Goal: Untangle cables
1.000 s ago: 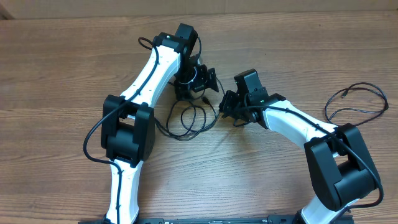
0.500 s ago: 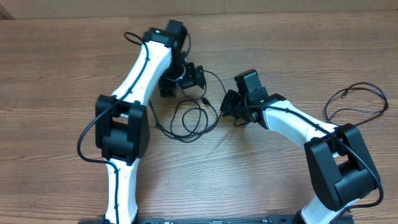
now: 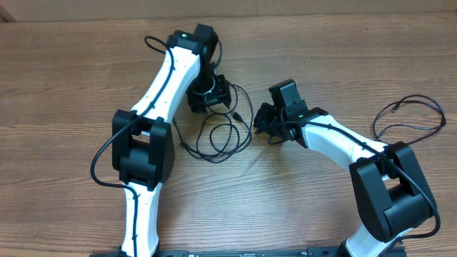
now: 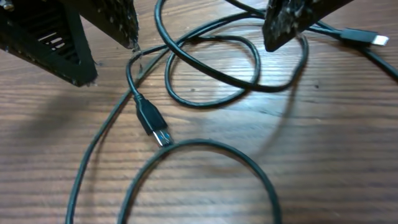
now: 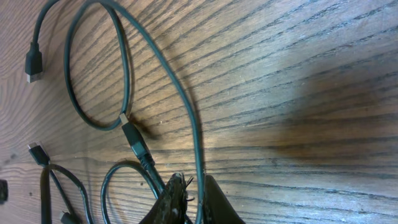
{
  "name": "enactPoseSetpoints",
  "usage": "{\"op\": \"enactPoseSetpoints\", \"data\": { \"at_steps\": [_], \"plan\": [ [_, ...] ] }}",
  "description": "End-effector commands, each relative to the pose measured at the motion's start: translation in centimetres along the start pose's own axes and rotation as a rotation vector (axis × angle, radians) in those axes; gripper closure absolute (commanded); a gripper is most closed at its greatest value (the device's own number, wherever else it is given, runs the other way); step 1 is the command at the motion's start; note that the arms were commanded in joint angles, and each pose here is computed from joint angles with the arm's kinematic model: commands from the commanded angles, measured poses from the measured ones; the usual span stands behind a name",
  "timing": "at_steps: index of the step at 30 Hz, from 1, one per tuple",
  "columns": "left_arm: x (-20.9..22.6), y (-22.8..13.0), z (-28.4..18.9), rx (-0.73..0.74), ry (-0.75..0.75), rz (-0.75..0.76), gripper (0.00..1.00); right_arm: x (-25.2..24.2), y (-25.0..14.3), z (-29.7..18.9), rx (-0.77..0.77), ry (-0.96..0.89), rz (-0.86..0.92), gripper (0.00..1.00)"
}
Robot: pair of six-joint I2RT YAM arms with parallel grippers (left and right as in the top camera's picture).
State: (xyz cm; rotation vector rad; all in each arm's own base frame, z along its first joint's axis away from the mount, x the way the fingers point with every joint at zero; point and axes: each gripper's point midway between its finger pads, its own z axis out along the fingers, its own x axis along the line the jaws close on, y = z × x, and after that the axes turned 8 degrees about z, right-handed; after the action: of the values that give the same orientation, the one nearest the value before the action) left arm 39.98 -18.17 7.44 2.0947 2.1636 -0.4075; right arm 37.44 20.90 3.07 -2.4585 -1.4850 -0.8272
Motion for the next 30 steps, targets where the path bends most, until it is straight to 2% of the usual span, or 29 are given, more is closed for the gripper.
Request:
{"op": "enactPoseSetpoints", "data": {
  "at_steps": [1,7,11,15,22,27,30],
  "plan": [
    [-0.6,-0.3,-0.9,-0.022,0.014,-0.040,0.37,-0.6,0.1,0.3,-0.008,-0.019,0.007,0.91],
    [-0.6,-1.4,0.0,0.016,0.037,-0.054,0.36,-0.6,0.1,0.3,-0.008,-0.018,0.007,0.91],
    [-0.4,-2.3,0.8,0.051,0.053,-0.059,0.36,-0.3,0.3,0.3,-0.015,-0.010,0.005,0.84],
    [-0.3,-2.8,1.5,0.066,0.061,-0.061,0.36,-0.3,0.3,0.3,-0.015,-0.009,0.005,0.82],
    [-0.7,-1.8,1.8,0.026,0.044,-0.054,0.47,-0.3,0.3,0.3,-0.015,-0.009,0.004,0.79],
    [-0.9,-1.2,2.0,0.002,0.033,-0.047,0.46,-0.1,0.6,0.3,-0.028,0.001,-0.004,0.70],
    [-0.9,-1.2,2.2,0.002,0.034,-0.049,0.46,-0.1,1.7,0.4,-0.087,-0.007,-0.007,0.62]
  ]
}}
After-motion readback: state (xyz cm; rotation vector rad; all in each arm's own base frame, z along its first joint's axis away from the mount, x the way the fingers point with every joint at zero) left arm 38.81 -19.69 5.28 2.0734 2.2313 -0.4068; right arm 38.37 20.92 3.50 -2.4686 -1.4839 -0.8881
